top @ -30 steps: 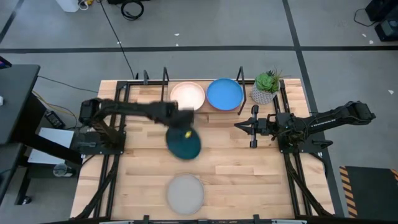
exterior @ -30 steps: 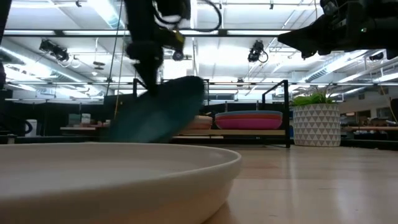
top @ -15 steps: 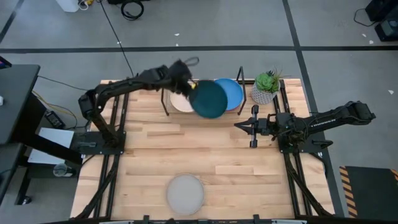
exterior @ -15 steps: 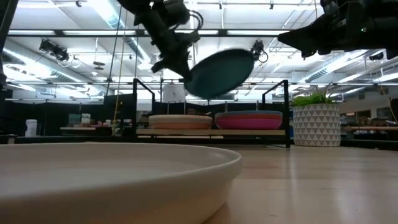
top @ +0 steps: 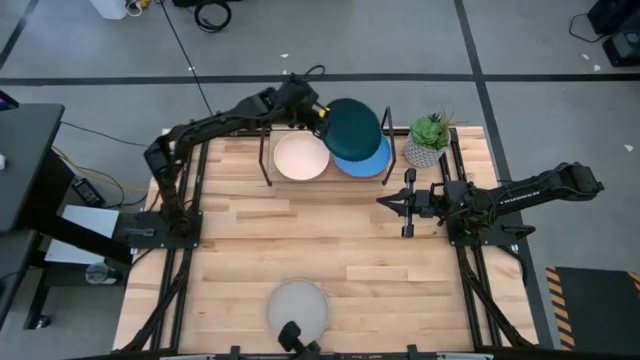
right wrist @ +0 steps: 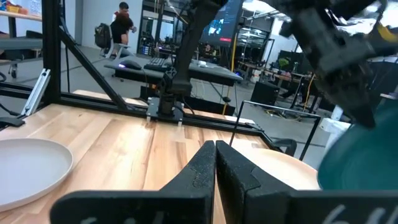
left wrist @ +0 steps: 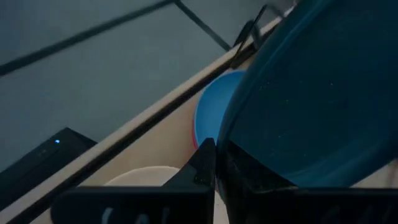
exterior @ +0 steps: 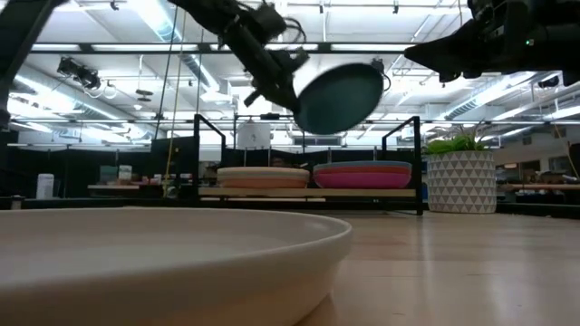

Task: Place and stack plates onto a shelf
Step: Stack the dark green plate on top of the blue plate on the shelf

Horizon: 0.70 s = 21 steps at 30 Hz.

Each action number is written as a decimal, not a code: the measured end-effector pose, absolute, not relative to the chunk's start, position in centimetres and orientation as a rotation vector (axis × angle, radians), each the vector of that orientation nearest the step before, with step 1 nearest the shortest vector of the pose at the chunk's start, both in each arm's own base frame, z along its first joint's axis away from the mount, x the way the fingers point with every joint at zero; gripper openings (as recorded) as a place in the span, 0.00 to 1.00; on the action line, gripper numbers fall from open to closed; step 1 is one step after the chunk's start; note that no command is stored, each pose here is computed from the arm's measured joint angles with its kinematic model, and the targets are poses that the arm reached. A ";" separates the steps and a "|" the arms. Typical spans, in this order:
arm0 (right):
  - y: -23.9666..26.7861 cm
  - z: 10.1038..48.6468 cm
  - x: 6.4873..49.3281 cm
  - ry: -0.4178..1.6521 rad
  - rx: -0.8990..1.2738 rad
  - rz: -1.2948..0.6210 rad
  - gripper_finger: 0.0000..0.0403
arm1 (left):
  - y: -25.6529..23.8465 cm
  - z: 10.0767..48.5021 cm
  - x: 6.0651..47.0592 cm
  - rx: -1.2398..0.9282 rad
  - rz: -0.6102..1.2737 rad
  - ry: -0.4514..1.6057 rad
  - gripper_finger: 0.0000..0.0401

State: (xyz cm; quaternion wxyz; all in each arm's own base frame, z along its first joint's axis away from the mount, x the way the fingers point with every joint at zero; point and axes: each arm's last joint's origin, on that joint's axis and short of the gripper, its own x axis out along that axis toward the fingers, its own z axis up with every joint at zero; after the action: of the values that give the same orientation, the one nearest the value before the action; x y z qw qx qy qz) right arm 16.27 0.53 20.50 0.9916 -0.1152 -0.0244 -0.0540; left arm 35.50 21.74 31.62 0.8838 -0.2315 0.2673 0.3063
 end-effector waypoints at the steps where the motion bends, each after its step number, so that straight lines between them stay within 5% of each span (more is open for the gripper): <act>1: 0.5 20.5 16.3 -0.049 -0.231 -0.108 0.05 | 22.0 31.1 36.0 -0.488 0.628 0.566 0.04; 21: 0.5 20.4 16.3 -0.042 -0.232 -0.107 0.05 | 24.8 26.4 39.5 -0.598 0.510 0.770 0.04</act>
State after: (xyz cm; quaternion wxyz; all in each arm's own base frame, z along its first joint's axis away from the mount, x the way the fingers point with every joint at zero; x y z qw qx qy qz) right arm 16.27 0.53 20.44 0.9916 -0.1156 -0.0209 -0.0536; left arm 39.48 24.82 26.41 0.8524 -0.2843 0.3660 0.2422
